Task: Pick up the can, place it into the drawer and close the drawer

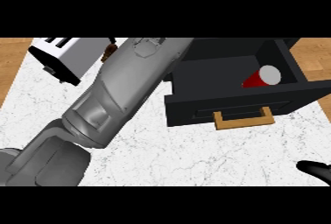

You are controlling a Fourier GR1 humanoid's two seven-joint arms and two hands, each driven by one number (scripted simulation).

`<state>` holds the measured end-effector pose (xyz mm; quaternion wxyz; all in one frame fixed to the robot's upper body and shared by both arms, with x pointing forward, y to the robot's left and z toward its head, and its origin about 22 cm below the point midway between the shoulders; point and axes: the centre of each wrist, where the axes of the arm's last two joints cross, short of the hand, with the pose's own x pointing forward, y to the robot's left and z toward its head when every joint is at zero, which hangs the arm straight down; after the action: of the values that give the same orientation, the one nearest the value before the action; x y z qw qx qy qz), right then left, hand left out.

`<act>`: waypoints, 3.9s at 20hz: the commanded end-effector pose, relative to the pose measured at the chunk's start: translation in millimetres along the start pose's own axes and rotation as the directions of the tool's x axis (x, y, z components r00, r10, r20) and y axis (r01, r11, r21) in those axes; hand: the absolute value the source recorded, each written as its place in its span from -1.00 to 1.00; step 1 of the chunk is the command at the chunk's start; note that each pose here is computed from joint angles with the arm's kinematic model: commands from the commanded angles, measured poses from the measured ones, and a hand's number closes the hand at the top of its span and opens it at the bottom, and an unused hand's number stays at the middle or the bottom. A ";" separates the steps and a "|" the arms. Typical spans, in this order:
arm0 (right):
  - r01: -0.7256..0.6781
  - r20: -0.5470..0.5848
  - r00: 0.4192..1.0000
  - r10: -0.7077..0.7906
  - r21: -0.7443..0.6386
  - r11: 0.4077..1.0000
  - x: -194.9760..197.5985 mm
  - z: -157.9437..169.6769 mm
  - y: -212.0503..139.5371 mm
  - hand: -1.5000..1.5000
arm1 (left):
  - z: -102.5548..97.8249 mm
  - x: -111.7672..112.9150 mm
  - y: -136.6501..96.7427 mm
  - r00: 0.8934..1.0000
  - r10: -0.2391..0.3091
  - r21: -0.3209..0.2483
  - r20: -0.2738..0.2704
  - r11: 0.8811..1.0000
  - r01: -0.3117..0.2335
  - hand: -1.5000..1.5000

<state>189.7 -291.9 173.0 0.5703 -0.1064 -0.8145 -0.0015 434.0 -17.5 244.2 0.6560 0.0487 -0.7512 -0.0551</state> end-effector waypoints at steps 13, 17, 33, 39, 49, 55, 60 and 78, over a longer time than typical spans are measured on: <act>-0.363 0.200 0.920 0.337 0.113 0.925 7.2 -29.4 17.0 -1.00 | -1.2 10.4 -2.0 0.994 0.108 0.042 -0.002 0.993 -0.108 -1.00; -0.515 0.239 0.846 0.476 0.137 0.846 0.4 -43.8 37.8 -1.00 | -1.4 9.1 -1.5 0.991 0.134 0.051 -0.020 0.990 -0.133 -1.00; -0.813 0.292 0.580 0.760 0.162 0.559 -101.3 -79.0 110.5 -1.00 | -8.7 4.9 11.0 0.993 0.116 0.038 0.025 0.992 -0.116 -1.00; -0.853 0.300 0.520 0.799 0.149 0.500 -128.6 -109.9 140.6 -1.00 | -12.4 21.5 23.0 0.993 0.116 0.047 0.018 0.992 -0.117 -1.00; -0.881 0.257 0.456 0.852 -0.003 0.472 -152.0 -156.9 162.0 -1.00 | -20.7 20.6 58.3 0.994 0.103 0.073 0.021 0.992 -0.104 -1.00; -0.886 0.220 0.430 0.876 -0.082 0.456 -153.9 -181.0 159.3 -1.00 | -18.2 11.0 70.5 0.996 0.084 0.063 -0.013 0.995 -0.083 -1.00; -0.890 0.220 0.405 0.887 -0.126 0.438 -142.3 -198.7 168.3 -1.00 | -20.8 14.4 99.8 0.996 0.089 0.084 -0.003 0.993 -0.088 -1.00; -0.765 0.265 0.586 0.766 -0.131 0.631 -87.9 -238.6 185.8 -1.00 | 2.9 -25.1 130.7 0.996 0.089 0.039 -0.006 0.995 -0.088 -1.00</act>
<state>463.3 -179.4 107.4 0.3943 -0.4691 -0.7151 0.3363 438.6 106.6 247.3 0.6608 0.0263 -0.7500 -0.0097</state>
